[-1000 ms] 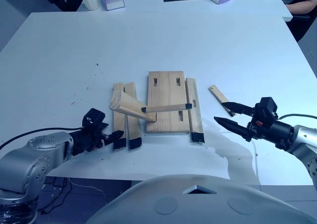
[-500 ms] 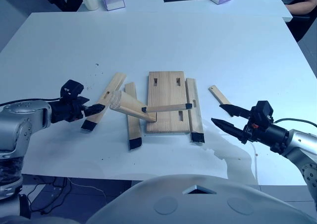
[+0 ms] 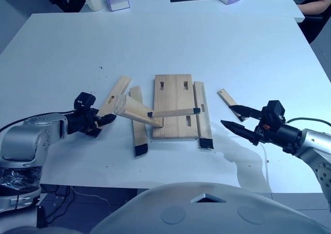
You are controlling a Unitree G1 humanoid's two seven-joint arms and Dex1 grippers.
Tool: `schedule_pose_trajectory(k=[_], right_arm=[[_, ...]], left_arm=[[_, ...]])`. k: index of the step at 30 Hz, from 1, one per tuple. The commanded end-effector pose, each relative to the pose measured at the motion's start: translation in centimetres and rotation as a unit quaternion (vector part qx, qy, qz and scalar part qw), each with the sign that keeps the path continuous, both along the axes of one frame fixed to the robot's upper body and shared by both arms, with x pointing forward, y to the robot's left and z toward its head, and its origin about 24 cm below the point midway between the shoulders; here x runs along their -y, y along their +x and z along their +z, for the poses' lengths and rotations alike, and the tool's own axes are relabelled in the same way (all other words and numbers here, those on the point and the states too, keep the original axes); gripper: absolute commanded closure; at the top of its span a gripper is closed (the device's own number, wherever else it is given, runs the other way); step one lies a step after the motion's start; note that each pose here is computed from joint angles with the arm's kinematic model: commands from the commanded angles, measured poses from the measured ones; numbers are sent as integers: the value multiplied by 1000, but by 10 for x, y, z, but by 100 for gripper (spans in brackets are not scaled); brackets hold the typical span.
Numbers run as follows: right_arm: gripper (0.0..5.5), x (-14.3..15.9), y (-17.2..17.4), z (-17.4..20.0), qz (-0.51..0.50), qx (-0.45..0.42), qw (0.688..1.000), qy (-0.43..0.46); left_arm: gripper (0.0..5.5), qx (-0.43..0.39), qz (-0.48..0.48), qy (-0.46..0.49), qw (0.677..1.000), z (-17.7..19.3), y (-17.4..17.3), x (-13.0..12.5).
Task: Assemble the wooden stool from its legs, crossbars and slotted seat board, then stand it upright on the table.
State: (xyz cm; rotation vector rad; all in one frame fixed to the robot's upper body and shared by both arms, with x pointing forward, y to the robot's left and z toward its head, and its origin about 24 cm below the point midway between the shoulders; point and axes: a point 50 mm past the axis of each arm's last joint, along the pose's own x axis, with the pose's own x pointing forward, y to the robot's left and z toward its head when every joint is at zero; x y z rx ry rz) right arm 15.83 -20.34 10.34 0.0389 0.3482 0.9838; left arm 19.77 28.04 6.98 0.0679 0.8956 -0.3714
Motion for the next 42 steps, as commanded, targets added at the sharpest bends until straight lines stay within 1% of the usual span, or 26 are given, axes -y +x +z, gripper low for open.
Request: schedule_pose_trajectory(k=[1, 5, 6, 7, 10, 11, 14, 18, 22, 25, 28, 30, 33, 35, 38, 42], right_arm=[[239, 0, 4, 2, 13, 3, 1000, -10], [239, 1, 5, 3, 16, 2, 1000, -15], [239, 1, 5, 2, 16, 2, 1000, -16], [239, 1, 6, 2, 16, 2, 1000, -16], [239, 1, 8, 2, 16, 5, 1000, -18], [239, 2, 9, 2, 15, 6, 1000, -19], [239, 3, 11, 3, 14, 9, 1000, -20], [239, 6, 16, 5, 12, 16, 1000, -23], [239, 14, 25, 12, 3, 29, 999, -23], [239, 22, 35, 19, -6, 47, 999, -22], [239, 27, 52, 39, -22, 85, 996, 5], [239, 24, 62, 59, -14, 109, 993, 38], [239, 14, 72, 89, 31, 128, 987, 88], [239, 5, 74, 104, 71, 129, 982, 120], [239, -11, 75, 128, 138, 118, 965, 187], [239, -27, 80, 150, 195, 110, 947, 231]], left_arm=[[192, -7, -4, -3, 1000, -13, -8, 2], [252, -2, 7, -2, 1000, -17, -8, -3], [256, 2, 10, 0, 1000, -17, -6, -5], [282, 6, 14, -2, 1000, -18, -5, -6], [322, 21, 17, -25, 999, -19, -3, -6], [343, 27, 16, -27, 999, -18, -2, -6], [349, 63, 19, -49, 997, -11, 5, -3], [349, 150, 30, -106, 983, 12, 24, 3], [349, 258, 71, -173, 948, 50, 46, -2], [349, 329, 68, -205, 919, 84, 57, 0], [349, 375, 0, -246, 894, 118, 60, 18], [349, 395, -58, -272, 876, 140, 58, 32], [349, 418, -152, -316, 838, 174, 50, 53], [349, 420, -216, -341, 813, 190, 42, 67], [349, 394, -311, -364, 784, 200, 27, 87], [349, 351, -370, -369, 777, 192, 22, 100]])
